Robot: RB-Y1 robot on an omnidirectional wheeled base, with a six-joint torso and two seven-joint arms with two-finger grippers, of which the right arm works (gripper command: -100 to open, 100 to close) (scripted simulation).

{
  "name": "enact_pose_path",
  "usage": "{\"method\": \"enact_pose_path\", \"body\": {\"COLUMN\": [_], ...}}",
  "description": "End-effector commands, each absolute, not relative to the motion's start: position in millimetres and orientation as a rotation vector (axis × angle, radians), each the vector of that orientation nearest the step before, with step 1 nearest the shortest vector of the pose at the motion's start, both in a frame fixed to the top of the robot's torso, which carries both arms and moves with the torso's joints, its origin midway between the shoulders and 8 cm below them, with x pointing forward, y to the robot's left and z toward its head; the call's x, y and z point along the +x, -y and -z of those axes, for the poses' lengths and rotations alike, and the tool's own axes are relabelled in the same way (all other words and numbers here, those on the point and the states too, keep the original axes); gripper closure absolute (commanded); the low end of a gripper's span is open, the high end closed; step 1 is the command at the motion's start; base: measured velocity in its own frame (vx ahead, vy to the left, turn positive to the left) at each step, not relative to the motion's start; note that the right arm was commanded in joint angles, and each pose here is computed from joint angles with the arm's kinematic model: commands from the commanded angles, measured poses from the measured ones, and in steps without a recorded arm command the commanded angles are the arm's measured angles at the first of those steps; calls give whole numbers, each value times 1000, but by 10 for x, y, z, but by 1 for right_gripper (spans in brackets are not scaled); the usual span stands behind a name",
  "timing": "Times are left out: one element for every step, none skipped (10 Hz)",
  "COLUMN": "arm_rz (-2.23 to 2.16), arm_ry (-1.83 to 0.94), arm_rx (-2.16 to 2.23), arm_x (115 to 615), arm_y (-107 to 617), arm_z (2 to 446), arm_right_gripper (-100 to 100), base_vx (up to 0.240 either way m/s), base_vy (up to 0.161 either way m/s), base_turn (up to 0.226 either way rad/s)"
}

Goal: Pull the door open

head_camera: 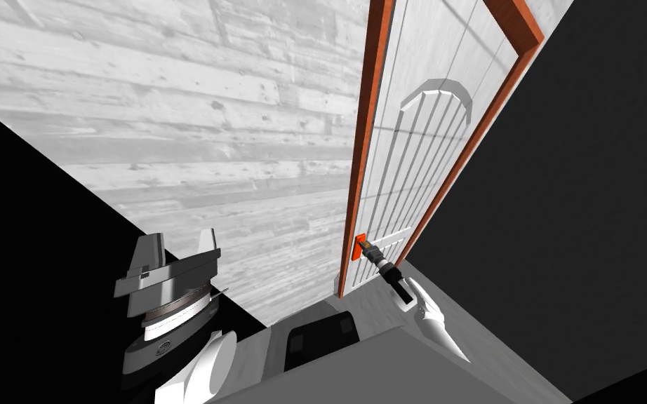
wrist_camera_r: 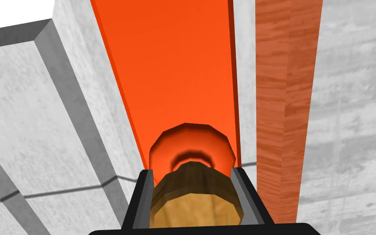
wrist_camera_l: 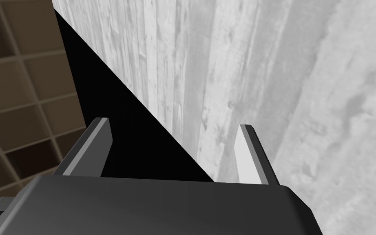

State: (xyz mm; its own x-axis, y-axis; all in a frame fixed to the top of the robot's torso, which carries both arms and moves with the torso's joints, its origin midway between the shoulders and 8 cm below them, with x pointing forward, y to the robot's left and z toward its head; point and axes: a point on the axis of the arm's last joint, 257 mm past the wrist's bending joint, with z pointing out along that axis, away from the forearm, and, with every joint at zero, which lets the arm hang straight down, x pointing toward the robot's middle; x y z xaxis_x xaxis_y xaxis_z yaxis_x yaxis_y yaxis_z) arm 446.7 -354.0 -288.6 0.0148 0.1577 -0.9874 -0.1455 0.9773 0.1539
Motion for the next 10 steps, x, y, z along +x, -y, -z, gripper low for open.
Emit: {"method": "enact_pose_path", "body": {"arm_rz": [-282, -311, -339, -372, -408, -443, -479, -518, -523, -566], "arm_ry": [-1518, -1507, -1496, -1483, -1468, -1454, -1438, -1423, -1416, -1395], "arm_rx": [62, 98, 133, 173, 218, 259, 301, 345, 355, 405], "arm_x": [4487, 4496, 4505, 4514, 4524, 4534, 4544, 4554, 4553, 4563], "arm_y": [3535, 3540, 3546, 3553, 3562, 3568, 3575, 3579, 3592, 3604], "arm_z": [2829, 2803, 2777, 2750, 2721, 2696, 2672, 2650, 2638, 2611], "arm_right_gripper": [100, 100, 100, 100, 100, 100, 100, 100, 100, 100], "base_vx": [-64, -77, -79, -90, -98, -96, -98, -105, -70, -57], "base_vy": [-48, -44, -40, -48, -61, -76, -64, -81, -52, -23], "base_turn": [86, 111, 103, 113, 130, 136, 116, 122, 75, 93]}}
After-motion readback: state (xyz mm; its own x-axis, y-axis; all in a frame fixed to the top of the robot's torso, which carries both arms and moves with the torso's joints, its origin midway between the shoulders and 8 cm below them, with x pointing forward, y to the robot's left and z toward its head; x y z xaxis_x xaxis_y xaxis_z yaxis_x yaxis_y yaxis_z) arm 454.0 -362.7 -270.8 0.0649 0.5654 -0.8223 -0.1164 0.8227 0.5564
